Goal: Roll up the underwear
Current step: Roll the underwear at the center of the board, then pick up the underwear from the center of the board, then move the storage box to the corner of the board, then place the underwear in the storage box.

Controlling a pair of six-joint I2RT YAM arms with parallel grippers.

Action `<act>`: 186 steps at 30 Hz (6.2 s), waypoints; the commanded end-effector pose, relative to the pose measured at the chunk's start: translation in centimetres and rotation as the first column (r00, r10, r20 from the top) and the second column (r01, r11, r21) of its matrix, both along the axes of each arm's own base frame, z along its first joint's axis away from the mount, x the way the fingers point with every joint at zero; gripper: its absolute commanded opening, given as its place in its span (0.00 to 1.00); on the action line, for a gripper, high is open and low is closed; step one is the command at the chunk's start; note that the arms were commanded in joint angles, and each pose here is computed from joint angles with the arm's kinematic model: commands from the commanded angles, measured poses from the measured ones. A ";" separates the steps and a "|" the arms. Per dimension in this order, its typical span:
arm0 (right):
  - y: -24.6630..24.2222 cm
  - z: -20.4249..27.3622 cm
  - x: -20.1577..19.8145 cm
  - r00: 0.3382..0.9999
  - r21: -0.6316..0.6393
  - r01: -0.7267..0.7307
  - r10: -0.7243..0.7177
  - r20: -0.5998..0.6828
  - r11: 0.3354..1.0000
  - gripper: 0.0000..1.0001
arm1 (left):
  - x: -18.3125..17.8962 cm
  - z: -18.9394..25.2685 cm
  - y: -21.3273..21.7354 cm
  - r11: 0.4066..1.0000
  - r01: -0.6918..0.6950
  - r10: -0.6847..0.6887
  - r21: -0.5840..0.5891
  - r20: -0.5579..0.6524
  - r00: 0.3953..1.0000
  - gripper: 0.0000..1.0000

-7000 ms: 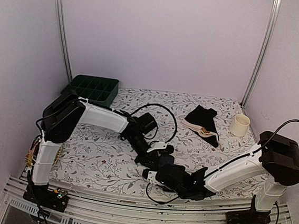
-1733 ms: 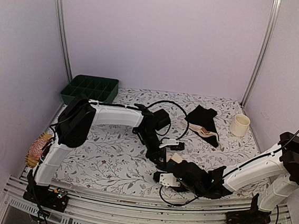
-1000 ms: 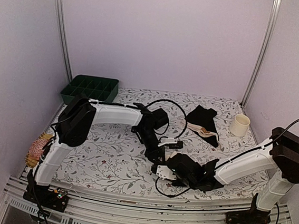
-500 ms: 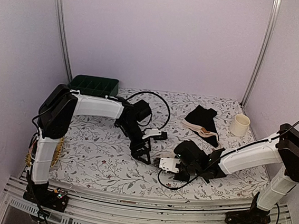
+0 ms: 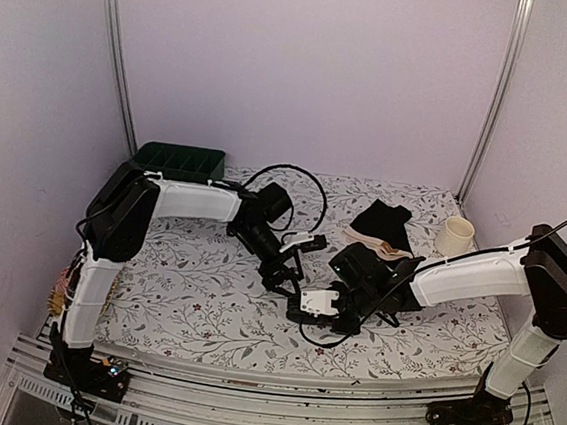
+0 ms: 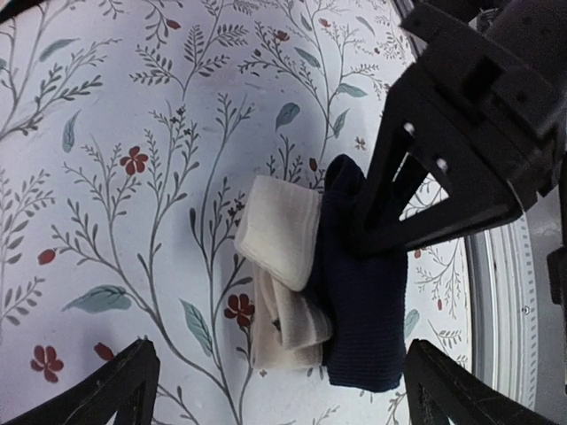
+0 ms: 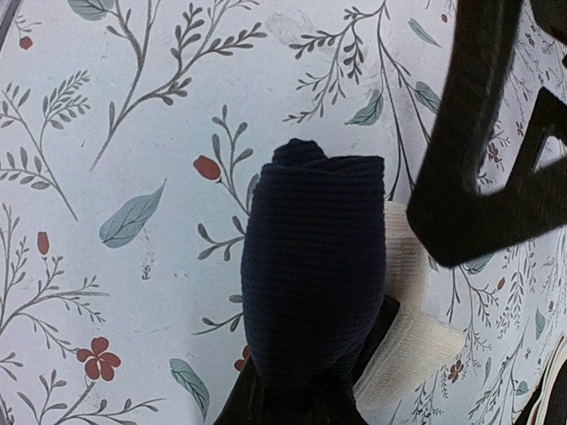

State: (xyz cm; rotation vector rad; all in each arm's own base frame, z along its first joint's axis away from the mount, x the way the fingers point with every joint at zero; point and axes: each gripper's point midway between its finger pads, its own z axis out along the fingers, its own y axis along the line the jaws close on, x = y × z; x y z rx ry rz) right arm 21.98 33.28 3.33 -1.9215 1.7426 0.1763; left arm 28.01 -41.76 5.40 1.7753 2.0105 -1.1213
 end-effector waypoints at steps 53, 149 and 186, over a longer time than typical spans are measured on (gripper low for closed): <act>-2.0 -0.6 5.2 0.958 0.003 0.286 -0.286 -0.029 0.958 0.10 | -10.3 -1.2 -3.0 0.904 0.422 -0.427 -0.067 -0.091 0.900 0.62; -6.1 4.8 4.3 0.706 0.208 0.702 -0.705 -0.071 0.681 0.99 | 24.2 3.5 43.4 0.407 -0.893 0.815 0.191 0.365 0.449 0.00; -4.7 3.7 3.7 0.731 0.180 0.679 -0.679 -0.068 0.712 0.99 | 28.3 8.0 52.9 -0.253 -0.967 0.863 0.025 0.459 -0.213 0.00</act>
